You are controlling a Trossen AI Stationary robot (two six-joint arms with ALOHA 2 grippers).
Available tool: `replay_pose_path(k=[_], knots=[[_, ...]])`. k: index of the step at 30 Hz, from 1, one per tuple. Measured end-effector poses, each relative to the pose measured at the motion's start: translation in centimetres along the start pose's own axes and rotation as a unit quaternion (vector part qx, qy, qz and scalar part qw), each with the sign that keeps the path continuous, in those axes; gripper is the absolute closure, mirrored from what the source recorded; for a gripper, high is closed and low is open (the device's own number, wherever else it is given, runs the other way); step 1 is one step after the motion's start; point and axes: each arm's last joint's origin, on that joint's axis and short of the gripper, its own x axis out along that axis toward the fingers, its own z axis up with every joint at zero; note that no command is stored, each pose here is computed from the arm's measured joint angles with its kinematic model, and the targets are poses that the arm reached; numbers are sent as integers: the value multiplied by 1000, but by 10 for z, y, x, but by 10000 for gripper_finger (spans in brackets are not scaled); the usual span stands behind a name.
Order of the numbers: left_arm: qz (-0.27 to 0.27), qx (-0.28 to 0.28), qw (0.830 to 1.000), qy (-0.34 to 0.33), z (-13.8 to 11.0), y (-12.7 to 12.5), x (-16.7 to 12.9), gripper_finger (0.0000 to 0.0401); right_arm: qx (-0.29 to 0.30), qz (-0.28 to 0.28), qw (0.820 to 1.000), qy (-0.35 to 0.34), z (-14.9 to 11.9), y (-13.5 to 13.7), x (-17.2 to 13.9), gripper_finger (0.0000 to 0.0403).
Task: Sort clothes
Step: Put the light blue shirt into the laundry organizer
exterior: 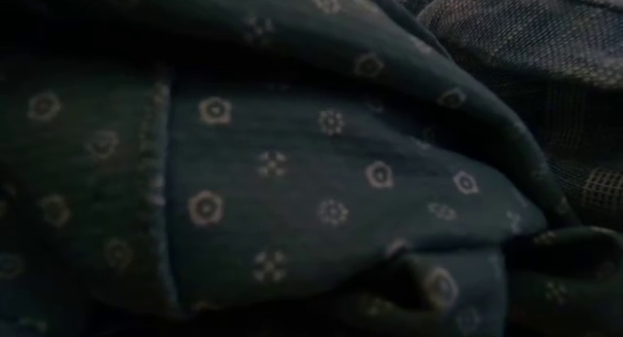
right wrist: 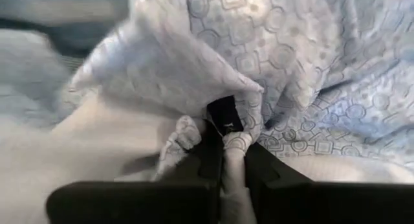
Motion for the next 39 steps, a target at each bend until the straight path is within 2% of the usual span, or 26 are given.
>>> replay_pose_path(k=[10,17,22,25,29,32,37,38,39], knots=[[0,0,1000,0,0,0,0,230,-5,11,989,-147,35,2,-69,378],[0,9,1000,0,0,0,0,230,-27,20,969,-245,87,-3,-118,378],[0,10,1000,0,0,0,0,230,-60,19,941,-331,132,-8,-163,378],[0,10,1000,0,0,0,0,230,-71,-2,910,-408,161,-19,-197,378],[0,10,1000,0,0,0,0,230,-34,-43,853,-520,195,-49,-243,373],[0,10,1000,0,0,0,0,230,-17,-64,802,-593,215,-80,-266,371],[2,19,1000,-4,1,0,0,230,-5,-84,706,-703,245,-126,-284,376],[2,18,1000,-4,1,0,0,230,-6,-87,692,-716,250,-133,-285,375],[2,19,1000,-2,0,0,0,230,-7,-93,692,-716,254,-139,-282,374]])
